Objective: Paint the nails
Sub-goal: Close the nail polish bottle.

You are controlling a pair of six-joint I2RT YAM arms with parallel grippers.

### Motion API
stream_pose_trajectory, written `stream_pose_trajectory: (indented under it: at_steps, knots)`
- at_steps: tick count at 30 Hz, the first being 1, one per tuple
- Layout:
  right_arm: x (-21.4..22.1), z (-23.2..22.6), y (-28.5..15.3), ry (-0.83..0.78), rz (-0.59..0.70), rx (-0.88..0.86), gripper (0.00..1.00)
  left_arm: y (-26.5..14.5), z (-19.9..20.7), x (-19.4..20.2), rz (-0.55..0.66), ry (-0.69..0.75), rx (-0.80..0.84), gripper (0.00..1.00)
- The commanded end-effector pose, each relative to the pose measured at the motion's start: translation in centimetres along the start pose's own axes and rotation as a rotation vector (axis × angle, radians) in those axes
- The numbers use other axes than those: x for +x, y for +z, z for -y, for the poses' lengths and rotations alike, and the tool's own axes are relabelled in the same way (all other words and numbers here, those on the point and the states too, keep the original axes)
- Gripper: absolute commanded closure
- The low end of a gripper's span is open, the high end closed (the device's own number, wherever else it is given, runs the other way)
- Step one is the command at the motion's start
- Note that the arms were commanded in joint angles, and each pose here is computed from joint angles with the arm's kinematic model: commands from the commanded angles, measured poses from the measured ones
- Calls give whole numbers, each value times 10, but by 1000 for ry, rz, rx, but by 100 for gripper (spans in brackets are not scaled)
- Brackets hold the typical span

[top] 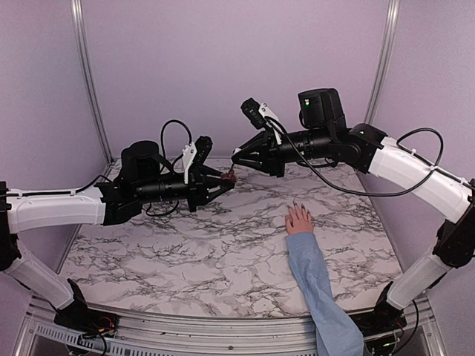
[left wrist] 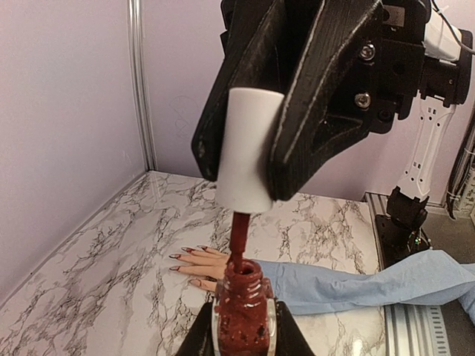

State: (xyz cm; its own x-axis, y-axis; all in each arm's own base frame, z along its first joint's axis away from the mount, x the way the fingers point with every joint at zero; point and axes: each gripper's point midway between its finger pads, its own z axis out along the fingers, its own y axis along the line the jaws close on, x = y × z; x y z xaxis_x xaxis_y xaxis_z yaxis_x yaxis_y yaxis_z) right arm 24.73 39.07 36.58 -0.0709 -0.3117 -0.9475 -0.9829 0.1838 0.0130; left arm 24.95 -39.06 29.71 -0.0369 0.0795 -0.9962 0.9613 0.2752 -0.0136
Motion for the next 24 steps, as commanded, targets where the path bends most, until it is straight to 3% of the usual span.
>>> stream_pose_trajectory:
  at_steps: [1, 24]
  knots:
    - [-13, -7, -8, -28, 22, 4, 100, 2, 1, -20, 53, 29, 1, 100]
    - [-16, -4, -11, -40, 22, 24, 100, 1, -2, -17, 46, 34, -16, 100]
